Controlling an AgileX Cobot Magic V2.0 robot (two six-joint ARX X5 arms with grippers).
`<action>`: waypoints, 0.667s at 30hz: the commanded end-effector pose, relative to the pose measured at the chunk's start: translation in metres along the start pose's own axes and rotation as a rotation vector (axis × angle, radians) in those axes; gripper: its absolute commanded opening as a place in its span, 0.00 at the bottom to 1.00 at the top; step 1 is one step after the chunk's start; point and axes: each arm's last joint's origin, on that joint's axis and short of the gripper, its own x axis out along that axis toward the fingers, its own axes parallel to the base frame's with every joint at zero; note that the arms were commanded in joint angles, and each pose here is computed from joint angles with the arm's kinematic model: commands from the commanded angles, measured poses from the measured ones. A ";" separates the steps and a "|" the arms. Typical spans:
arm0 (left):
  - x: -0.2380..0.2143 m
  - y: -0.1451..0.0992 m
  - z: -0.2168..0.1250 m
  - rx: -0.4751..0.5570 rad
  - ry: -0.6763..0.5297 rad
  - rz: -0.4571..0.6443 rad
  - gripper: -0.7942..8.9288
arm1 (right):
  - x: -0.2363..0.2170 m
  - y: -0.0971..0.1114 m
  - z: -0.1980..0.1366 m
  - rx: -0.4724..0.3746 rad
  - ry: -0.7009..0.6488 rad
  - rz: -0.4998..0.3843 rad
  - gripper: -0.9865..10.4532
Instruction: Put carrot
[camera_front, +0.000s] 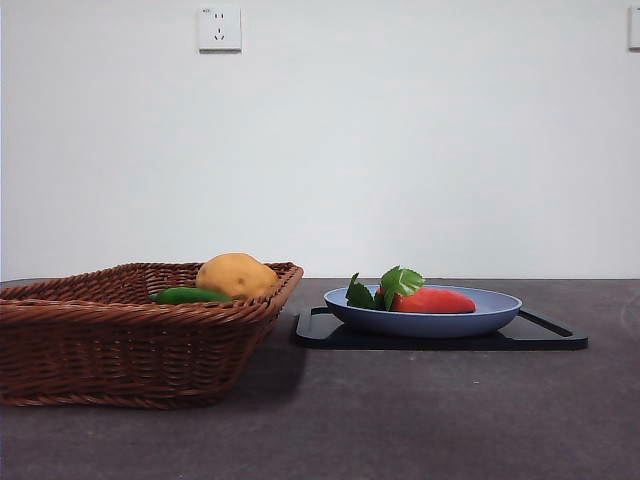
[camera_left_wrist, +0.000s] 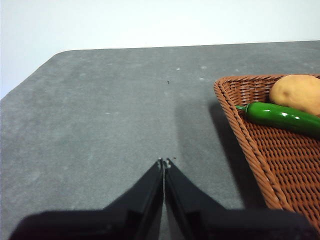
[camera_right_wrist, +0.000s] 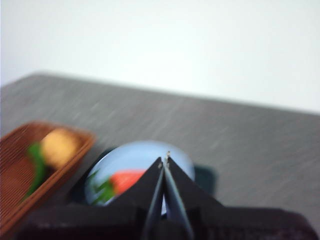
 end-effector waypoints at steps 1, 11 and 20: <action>0.000 0.000 -0.002 -0.007 0.005 0.006 0.09 | 0.002 -0.006 -0.014 -0.014 -0.032 -0.066 0.10; 0.000 0.000 -0.002 -0.007 0.005 0.006 0.09 | 0.021 -0.028 -0.094 0.043 -0.063 -0.105 0.10; 0.000 0.000 -0.002 -0.007 0.005 0.006 0.09 | 0.023 -0.030 -0.123 0.077 -0.012 -0.143 0.10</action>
